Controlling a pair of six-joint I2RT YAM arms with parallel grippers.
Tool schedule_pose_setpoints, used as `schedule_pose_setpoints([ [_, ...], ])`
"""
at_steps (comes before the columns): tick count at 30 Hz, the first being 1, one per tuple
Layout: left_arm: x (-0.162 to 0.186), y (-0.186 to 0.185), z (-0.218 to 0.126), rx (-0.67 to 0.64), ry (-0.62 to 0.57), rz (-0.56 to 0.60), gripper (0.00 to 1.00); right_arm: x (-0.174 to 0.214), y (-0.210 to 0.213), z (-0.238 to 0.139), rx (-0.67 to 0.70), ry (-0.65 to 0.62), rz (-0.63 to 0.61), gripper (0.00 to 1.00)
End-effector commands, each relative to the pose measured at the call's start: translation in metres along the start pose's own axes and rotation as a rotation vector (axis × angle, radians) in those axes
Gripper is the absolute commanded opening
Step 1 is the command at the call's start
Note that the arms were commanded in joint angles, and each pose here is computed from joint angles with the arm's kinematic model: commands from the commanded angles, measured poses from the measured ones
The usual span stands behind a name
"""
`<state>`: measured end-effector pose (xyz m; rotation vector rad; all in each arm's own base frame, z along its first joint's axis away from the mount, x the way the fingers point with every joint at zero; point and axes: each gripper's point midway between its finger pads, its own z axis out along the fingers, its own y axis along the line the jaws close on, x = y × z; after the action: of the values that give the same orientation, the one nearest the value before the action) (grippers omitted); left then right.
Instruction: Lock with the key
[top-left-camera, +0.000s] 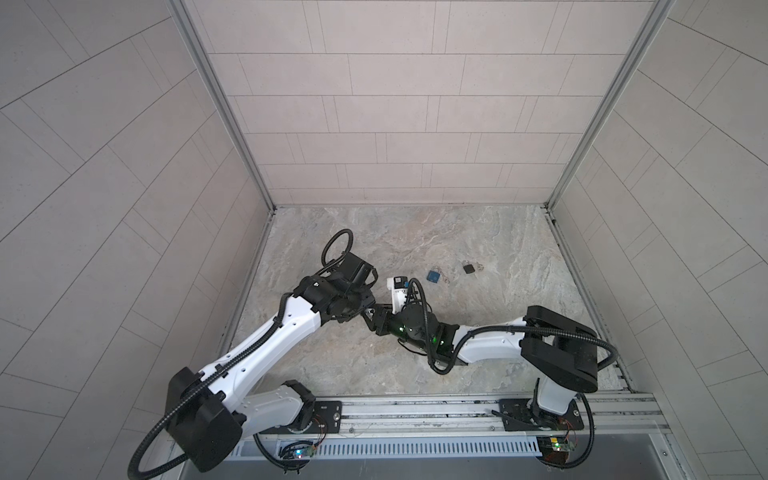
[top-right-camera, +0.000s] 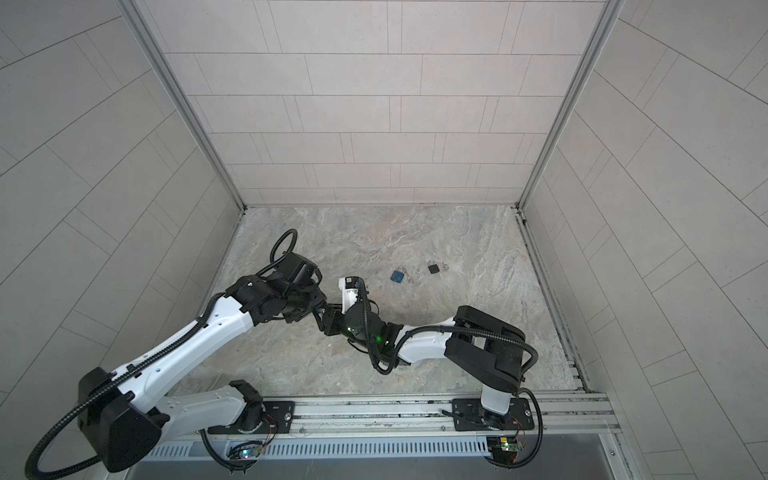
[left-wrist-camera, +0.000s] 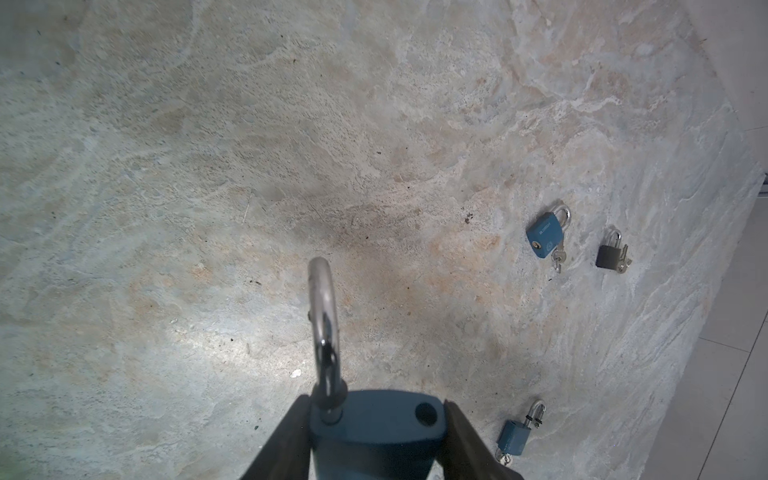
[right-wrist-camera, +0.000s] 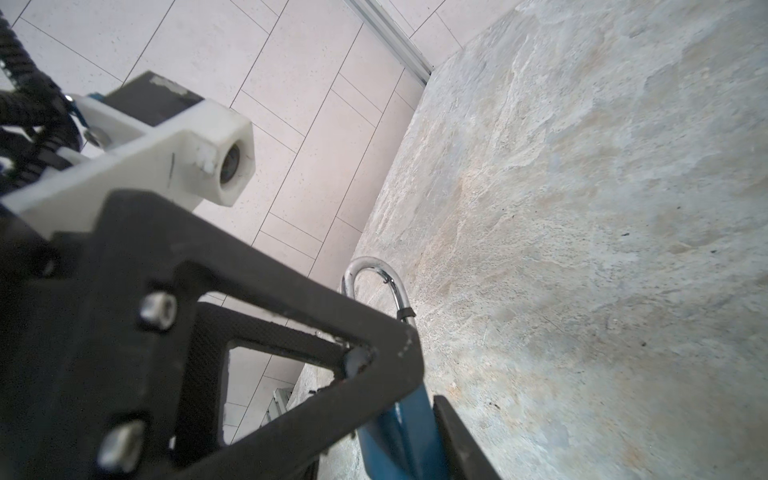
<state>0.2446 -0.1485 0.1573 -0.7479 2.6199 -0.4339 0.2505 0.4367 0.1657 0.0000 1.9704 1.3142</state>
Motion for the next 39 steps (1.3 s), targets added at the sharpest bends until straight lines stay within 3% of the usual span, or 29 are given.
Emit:
schedule_pose_setpoints([
  [1,-0.005,-0.006,-0.006,0.058,-0.017,-0.046,0.38,-0.009,0.021,0.003,-0.069,-0.035,0.027,0.43],
  [10,-0.006,-0.002,-0.003,0.080,-0.011,-0.085,0.37,-0.008,0.018,0.004,-0.061,-0.034,0.032,0.34],
  [21,-0.008,0.001,-0.004,0.104,-0.028,-0.123,0.37,-0.006,0.019,0.006,-0.071,-0.026,0.041,0.32],
  [32,-0.007,0.000,-0.003,0.134,-0.030,-0.145,0.37,-0.005,0.023,0.009,-0.081,-0.016,0.042,0.12],
  [34,-0.007,-0.004,-0.005,0.162,-0.030,-0.143,0.43,-0.006,0.024,0.010,-0.079,-0.013,0.032,0.09],
  [36,-0.009,-0.006,-0.008,0.184,-0.042,-0.134,0.62,-0.007,0.023,0.008,-0.066,-0.010,0.012,0.06],
  [39,-0.012,-0.001,-0.013,0.184,-0.071,-0.132,0.75,-0.011,0.022,0.004,-0.044,-0.011,-0.017,0.04],
])
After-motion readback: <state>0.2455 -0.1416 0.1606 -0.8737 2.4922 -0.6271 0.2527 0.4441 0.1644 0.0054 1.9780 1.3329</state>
